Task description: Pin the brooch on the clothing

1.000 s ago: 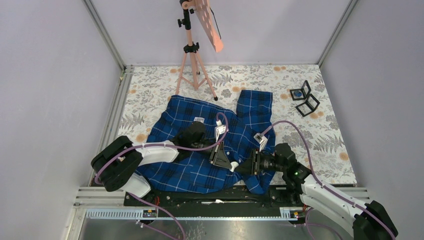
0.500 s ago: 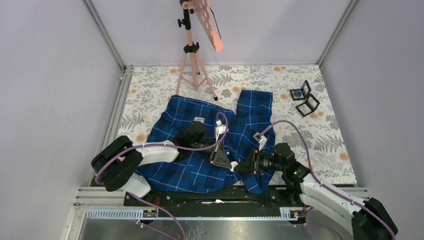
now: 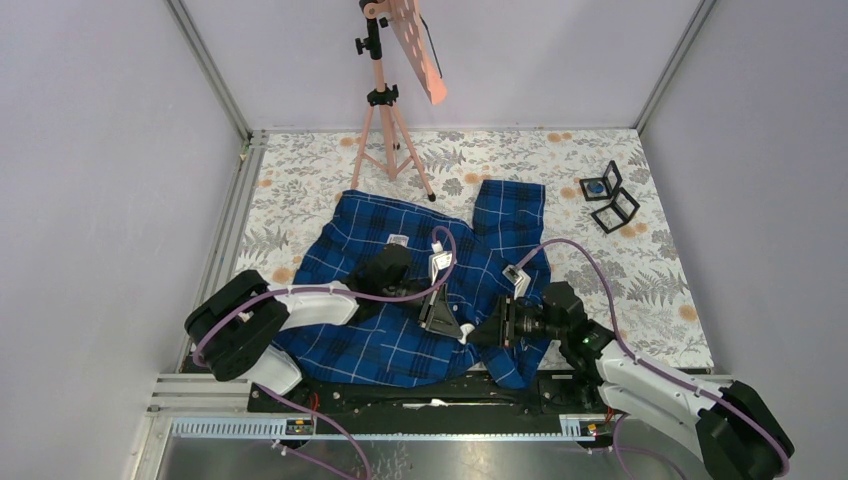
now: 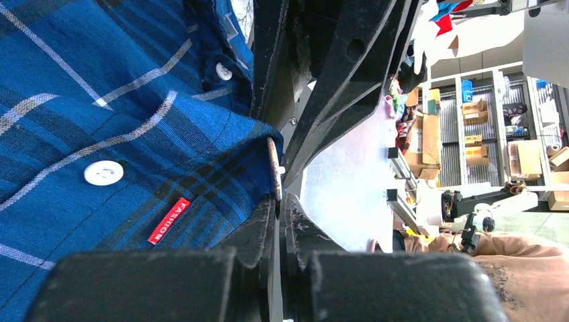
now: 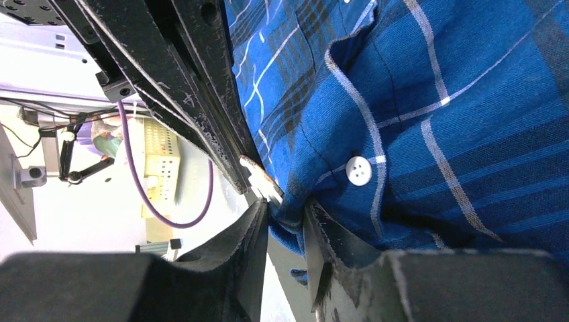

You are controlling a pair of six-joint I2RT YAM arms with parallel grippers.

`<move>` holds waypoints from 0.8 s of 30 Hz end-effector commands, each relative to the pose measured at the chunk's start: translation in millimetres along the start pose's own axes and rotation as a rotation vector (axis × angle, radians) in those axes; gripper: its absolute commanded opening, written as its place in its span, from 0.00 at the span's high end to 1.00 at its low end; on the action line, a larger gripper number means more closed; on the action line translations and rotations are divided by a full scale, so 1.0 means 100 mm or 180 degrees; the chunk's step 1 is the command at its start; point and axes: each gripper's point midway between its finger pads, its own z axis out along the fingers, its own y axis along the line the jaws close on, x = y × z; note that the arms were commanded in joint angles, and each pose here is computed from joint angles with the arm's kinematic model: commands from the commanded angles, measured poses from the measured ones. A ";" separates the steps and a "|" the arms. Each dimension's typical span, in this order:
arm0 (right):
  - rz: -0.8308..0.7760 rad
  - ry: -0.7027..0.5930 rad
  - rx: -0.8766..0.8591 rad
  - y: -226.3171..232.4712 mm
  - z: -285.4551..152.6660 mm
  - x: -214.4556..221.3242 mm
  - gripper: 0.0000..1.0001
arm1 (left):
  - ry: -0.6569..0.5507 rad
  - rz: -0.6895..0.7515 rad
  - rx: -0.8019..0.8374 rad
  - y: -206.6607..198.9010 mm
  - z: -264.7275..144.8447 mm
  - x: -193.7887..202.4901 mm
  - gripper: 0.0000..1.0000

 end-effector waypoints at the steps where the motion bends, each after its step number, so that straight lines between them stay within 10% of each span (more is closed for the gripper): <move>1: 0.0014 -0.0201 0.0353 -0.18 0.04 -0.16 0.69 | 0.0080 0.0393 0.0481 -0.37 0.03 -0.03 1.00; 24: 0.0135 -0.0571 0.0727 -0.42 -0.06 -0.24 0.69 | -0.0107 0.0332 0.0216 -0.23 0.02 -0.10 1.00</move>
